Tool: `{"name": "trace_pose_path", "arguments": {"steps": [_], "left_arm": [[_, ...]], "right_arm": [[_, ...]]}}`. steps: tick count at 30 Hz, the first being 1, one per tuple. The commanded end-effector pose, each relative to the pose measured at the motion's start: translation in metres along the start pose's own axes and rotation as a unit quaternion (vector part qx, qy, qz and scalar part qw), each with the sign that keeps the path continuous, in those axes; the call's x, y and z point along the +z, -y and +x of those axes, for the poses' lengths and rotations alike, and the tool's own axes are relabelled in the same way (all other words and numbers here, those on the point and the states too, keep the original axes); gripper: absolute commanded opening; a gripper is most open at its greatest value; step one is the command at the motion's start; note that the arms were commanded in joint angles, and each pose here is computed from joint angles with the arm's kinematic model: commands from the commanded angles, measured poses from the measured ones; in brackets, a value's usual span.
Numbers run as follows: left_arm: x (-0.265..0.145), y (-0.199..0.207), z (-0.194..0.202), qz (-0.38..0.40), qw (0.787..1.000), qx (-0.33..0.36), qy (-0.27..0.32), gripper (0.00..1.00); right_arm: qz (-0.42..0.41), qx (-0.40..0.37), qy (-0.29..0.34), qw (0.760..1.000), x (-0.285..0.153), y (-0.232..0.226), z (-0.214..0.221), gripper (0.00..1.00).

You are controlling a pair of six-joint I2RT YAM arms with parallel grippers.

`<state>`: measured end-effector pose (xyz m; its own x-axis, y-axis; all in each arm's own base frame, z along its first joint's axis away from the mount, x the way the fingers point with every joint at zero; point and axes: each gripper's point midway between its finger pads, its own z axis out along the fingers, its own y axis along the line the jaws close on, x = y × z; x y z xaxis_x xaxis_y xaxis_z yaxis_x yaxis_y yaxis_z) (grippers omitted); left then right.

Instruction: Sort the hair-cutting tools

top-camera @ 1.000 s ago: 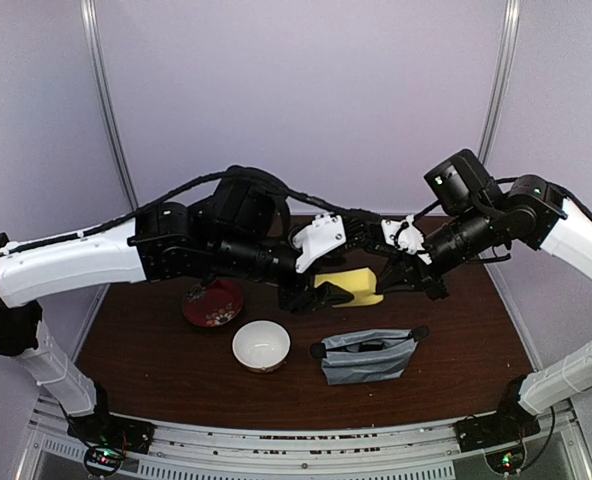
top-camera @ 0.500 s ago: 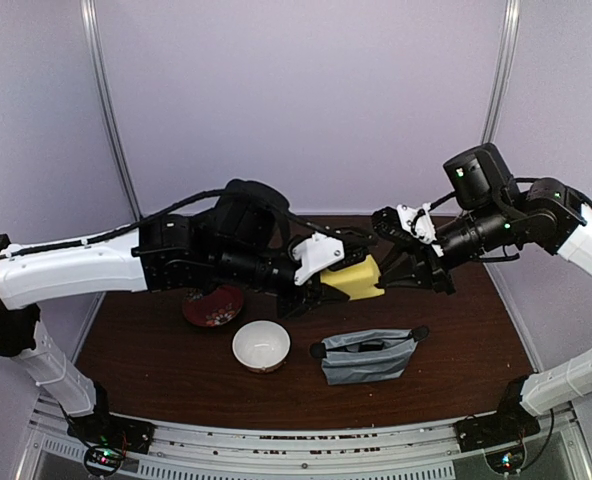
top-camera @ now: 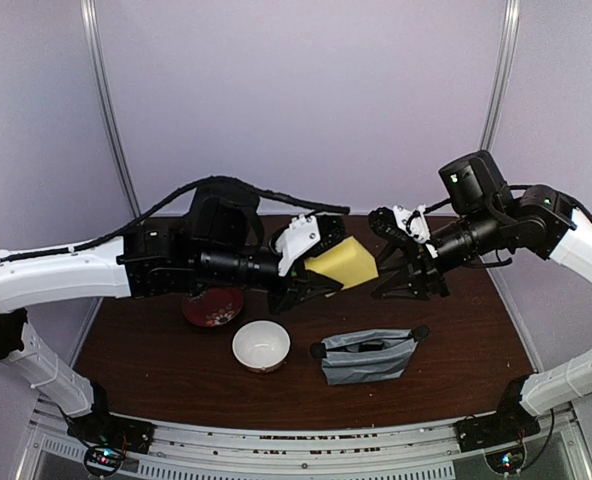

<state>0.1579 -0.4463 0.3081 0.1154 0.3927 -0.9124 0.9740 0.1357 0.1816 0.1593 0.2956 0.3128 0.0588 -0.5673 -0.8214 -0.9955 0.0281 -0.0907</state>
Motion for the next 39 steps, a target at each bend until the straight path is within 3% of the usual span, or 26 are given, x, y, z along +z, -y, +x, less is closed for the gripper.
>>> {"name": "trace_pose_path", "arguments": {"steps": [1, 5, 7, 10, 12, 14, 19, 39], "left_arm": [[-0.004, 0.002, -0.024, 0.014, 0.999, -0.01, 0.049, 0.2], [0.0, 0.005, -0.025, 0.026, 0.998, -0.015, 0.051, 0.21], [0.001, 0.007, -0.024, 0.03, 0.998, -0.017, 0.049, 0.21], [0.005, 0.007, -0.022, 0.034, 0.998, -0.02, 0.039, 0.3], [0.006, 0.007, -0.019, 0.034, 0.999, -0.02, 0.03, 0.43], [0.005, 0.004, -0.019, 0.025, 0.999, -0.019, 0.029, 0.52], [0.002, 0.003, -0.026, 0.024, 0.999, -0.012, 0.037, 0.56], [0.019, -0.003, -0.009, 0.032, 0.998, -0.043, -0.031, 0.47]], "right_arm": [[-0.018, 0.013, 0.033, 0.999, 0.002, -0.001, -0.013, 0.43], [-0.021, 0.02, 0.045, 0.999, 0.001, 0.001, -0.019, 0.42], [-0.021, 0.021, 0.05, 0.998, -0.001, 0.002, -0.021, 0.35], [-0.02, 0.022, 0.049, 0.998, 0.0, 0.004, -0.019, 0.07], [-0.019, 0.021, 0.043, 0.999, 0.002, 0.005, -0.014, 0.0], [-0.017, 0.019, 0.032, 0.999, 0.005, 0.005, -0.007, 0.0], [-0.028, 0.023, 0.012, 0.999, 0.013, 0.004, 0.004, 0.0], [-0.038, 0.025, 0.009, 0.999, 0.016, 0.005, 0.003, 0.0]]}}
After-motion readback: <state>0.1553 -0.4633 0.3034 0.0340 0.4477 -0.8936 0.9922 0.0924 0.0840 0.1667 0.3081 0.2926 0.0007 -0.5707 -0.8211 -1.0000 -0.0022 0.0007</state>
